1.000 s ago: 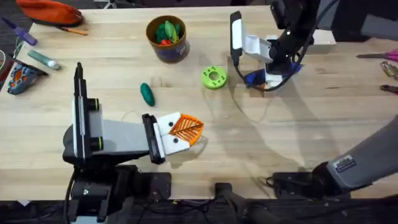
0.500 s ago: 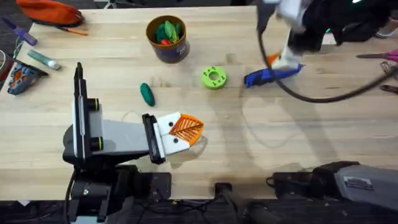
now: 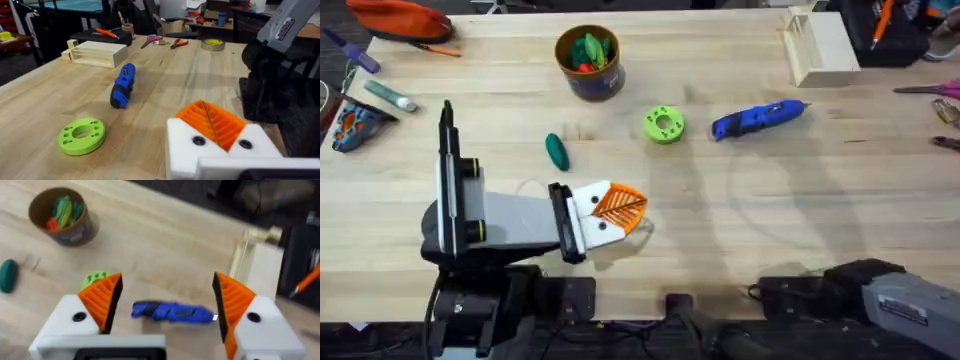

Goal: Pick up the gripper from the table and insert it into the empty holder that is missing its gripper. Then pick up a screw, insert it into the mounting hole, and use the screwdriver to tighten it. Finally, clean up the table by picking up the vegetable and placing it into the bucket.

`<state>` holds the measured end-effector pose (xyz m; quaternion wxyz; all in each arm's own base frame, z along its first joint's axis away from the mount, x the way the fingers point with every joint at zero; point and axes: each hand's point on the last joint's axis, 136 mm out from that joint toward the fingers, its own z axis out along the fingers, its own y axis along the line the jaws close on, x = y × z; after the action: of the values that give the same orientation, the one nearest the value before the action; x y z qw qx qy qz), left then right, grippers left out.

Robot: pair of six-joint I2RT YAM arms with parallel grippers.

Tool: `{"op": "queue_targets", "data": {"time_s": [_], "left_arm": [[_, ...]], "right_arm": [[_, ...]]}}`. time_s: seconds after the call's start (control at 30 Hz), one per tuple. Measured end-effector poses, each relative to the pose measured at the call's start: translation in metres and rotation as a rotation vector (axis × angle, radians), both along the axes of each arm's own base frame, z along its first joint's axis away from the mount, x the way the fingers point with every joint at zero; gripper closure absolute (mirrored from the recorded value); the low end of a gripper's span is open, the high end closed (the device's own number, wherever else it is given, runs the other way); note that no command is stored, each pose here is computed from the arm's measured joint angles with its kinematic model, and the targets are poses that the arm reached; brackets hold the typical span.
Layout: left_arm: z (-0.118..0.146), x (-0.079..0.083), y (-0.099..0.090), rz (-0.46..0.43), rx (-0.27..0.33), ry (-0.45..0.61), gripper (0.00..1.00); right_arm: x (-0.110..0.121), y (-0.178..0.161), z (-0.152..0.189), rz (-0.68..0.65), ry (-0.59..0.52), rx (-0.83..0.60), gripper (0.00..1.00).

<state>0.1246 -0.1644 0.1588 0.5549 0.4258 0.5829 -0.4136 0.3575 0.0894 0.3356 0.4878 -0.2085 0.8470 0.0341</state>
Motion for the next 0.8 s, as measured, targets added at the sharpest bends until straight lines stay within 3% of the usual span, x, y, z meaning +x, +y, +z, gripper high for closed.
{"op": "queue_targets", "data": {"time_s": [0.13, 0.27, 0.3, 0.43, 0.63, 0.8], "left_arm": [[0.0, 0.0, 0.0, 0.0, 0.0, 0.0, 0.987], [0.0, 0.0, 0.0, 0.0, 0.0, 0.0, 0.987], [0.0, 0.0, 0.0, 0.0, 0.0, 0.0, 0.987], [0.0, 0.0, 0.0, 0.0, 0.0, 0.0, 0.987], [0.0, 0.0, 0.0, 0.0, 0.0, -0.002, 0.968], [0.0, 0.0, 0.0, 0.0, 0.001, -0.003, 0.192]], "right_arm": [[-0.039, -0.014, -0.01, -0.113, 0.124, 0.076, 0.017], [-0.083, -0.033, -0.004, -0.211, 0.156, 0.117, 0.017], [-0.111, -0.044, 0.004, -0.262, 0.129, 0.153, 0.017], [-0.138, -0.052, -0.01, -0.308, 0.117, 0.198, 0.017], [-0.155, -0.057, -0.067, -0.348, 0.194, 0.202, 0.008], [-0.16, -0.058, -0.105, -0.374, 0.279, 0.189, 0.009]]}}
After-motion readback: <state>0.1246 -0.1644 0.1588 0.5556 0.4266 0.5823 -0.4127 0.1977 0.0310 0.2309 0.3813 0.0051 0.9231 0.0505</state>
